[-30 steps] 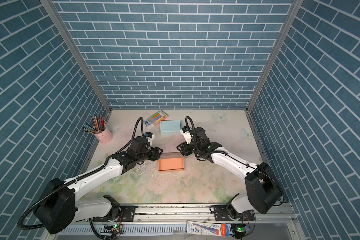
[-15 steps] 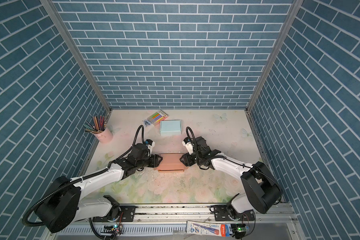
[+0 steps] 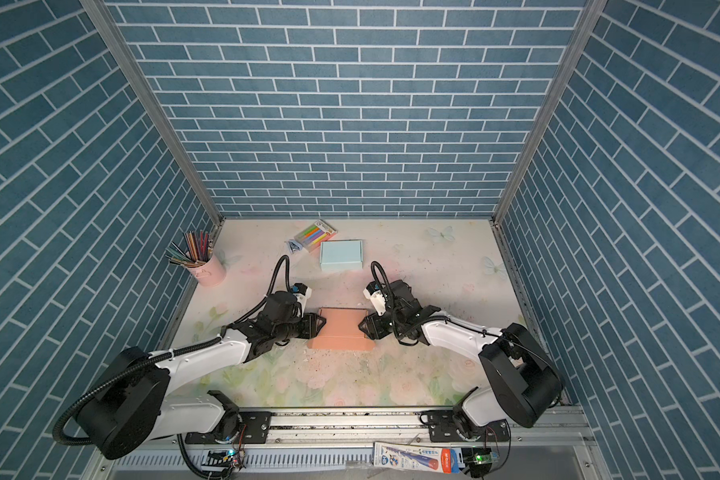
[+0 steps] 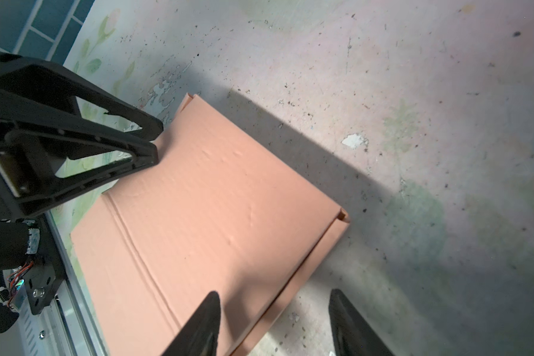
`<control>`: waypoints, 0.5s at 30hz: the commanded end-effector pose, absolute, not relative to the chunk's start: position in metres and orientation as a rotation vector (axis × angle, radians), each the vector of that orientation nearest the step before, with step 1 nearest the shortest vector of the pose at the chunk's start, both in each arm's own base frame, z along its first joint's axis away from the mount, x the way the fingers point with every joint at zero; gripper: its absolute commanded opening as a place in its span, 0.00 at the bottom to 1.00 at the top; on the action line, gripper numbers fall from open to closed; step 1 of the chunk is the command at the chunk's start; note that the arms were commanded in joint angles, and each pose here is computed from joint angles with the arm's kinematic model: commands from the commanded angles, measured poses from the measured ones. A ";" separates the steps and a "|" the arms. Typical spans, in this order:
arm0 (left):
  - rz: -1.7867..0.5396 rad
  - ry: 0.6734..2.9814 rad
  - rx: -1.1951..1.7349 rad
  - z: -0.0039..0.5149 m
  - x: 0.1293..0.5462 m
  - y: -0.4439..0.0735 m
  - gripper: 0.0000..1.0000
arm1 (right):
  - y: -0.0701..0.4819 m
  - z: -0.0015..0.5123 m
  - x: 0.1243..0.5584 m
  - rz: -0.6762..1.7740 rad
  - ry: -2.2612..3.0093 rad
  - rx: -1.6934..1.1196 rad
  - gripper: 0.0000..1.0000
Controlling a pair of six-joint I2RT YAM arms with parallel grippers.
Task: Fold the paper box
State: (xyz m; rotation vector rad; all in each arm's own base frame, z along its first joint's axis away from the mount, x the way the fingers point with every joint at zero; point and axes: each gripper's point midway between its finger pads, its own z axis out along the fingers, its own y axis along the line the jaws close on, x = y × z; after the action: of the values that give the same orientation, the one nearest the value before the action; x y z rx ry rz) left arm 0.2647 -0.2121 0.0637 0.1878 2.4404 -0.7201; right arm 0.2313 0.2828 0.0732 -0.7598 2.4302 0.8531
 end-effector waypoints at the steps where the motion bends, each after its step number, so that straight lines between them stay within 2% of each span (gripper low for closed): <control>1: -0.727 2.465 0.190 0.054 0.256 -0.212 0.45 | 0.286 0.070 0.227 0.897 2.448 -0.731 0.57; 15: -0.734 2.470 0.184 0.046 0.250 -0.212 0.38 | 0.284 0.059 0.222 0.901 2.464 -0.731 0.56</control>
State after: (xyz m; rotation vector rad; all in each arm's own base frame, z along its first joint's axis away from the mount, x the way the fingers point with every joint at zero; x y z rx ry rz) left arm 0.2544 -0.2128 0.0529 0.1868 2.4521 -0.7405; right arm 0.2277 0.2829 0.0670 -0.7447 2.4340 0.8739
